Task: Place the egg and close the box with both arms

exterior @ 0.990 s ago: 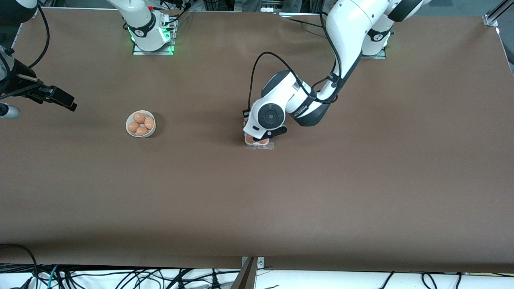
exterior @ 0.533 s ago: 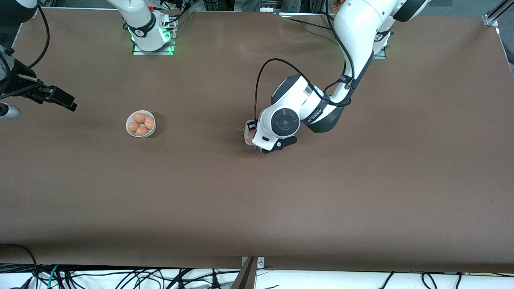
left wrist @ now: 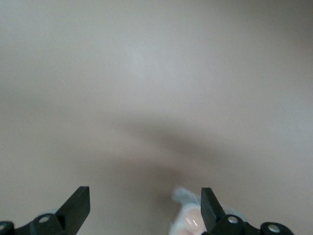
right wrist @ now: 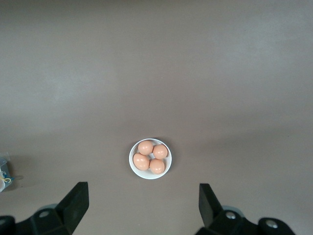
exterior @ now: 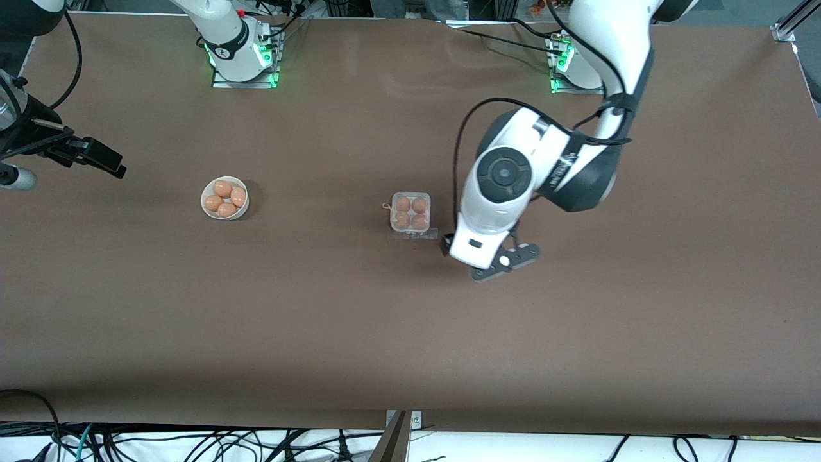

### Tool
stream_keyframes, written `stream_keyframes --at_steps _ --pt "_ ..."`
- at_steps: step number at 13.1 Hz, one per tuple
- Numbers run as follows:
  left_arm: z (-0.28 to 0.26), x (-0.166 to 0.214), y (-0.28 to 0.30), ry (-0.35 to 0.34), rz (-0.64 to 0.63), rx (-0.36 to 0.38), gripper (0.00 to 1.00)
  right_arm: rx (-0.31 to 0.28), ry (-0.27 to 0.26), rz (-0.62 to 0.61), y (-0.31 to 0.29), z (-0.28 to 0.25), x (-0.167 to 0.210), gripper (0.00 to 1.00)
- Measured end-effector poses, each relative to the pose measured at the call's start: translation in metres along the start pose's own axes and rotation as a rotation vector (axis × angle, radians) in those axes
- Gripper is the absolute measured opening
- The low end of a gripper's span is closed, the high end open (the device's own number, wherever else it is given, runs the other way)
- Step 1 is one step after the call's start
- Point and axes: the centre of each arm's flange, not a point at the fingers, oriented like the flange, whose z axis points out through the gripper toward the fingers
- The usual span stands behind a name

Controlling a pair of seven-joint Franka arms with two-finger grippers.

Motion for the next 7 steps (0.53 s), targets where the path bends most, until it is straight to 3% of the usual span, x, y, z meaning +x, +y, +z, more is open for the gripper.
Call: stream_keyframes --at_steps 7 --pt "-0.064 0.114 -0.153 0.017 0.181 0.081 1.00 0.002 0.007 -0.001 -0.001 0.001 0.002 1.00"
